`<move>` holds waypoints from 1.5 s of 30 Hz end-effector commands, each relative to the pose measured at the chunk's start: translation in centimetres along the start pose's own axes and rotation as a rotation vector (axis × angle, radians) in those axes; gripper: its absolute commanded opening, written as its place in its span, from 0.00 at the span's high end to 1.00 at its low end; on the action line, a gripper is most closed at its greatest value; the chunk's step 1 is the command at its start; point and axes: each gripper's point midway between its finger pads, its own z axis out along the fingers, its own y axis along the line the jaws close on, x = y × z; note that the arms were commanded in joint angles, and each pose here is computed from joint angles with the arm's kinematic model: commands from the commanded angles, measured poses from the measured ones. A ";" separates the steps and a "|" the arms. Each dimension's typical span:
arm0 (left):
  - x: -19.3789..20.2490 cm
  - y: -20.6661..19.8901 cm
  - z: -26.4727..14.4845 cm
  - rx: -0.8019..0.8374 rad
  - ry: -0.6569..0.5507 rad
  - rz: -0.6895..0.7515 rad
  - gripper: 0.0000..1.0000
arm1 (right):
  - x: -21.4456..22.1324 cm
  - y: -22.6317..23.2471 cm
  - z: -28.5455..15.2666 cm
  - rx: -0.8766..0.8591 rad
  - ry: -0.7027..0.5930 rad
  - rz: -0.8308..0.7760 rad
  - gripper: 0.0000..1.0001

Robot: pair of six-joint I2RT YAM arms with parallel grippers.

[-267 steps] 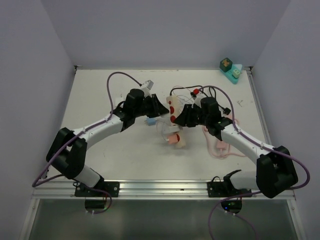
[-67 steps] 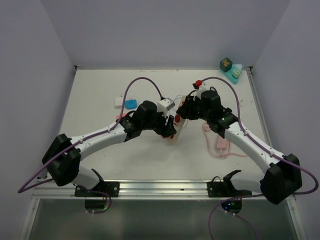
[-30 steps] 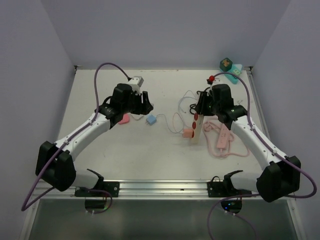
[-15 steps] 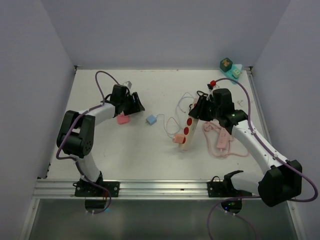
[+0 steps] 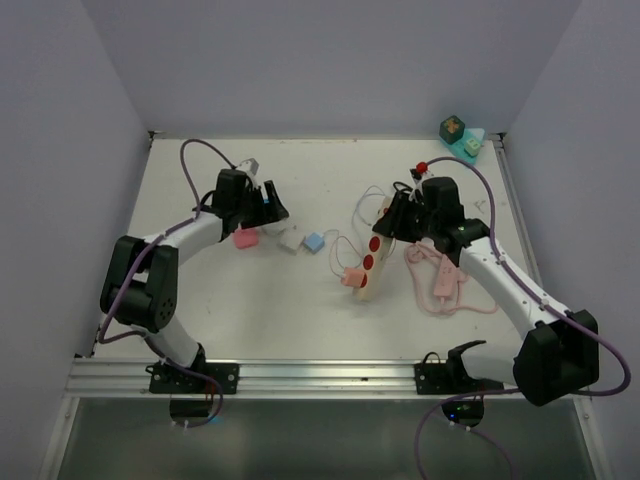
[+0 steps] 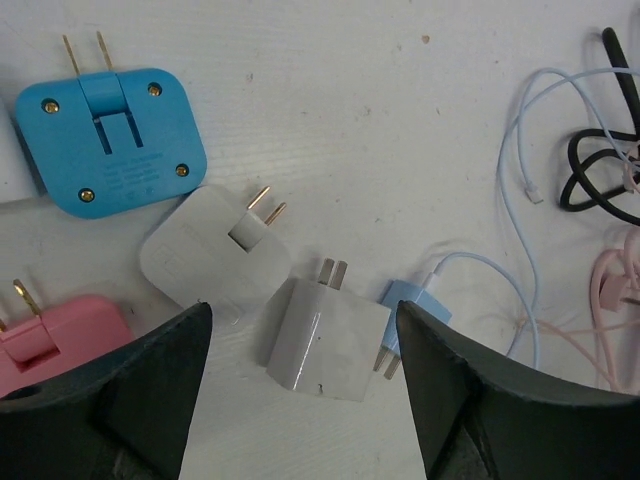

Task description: Pull the plug off the socket

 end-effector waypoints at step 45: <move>11.2 -20.9 -8.5 0.481 0.003 0.348 0.48 | -5.5 6.5 -2.3 -0.242 -0.185 0.045 1.00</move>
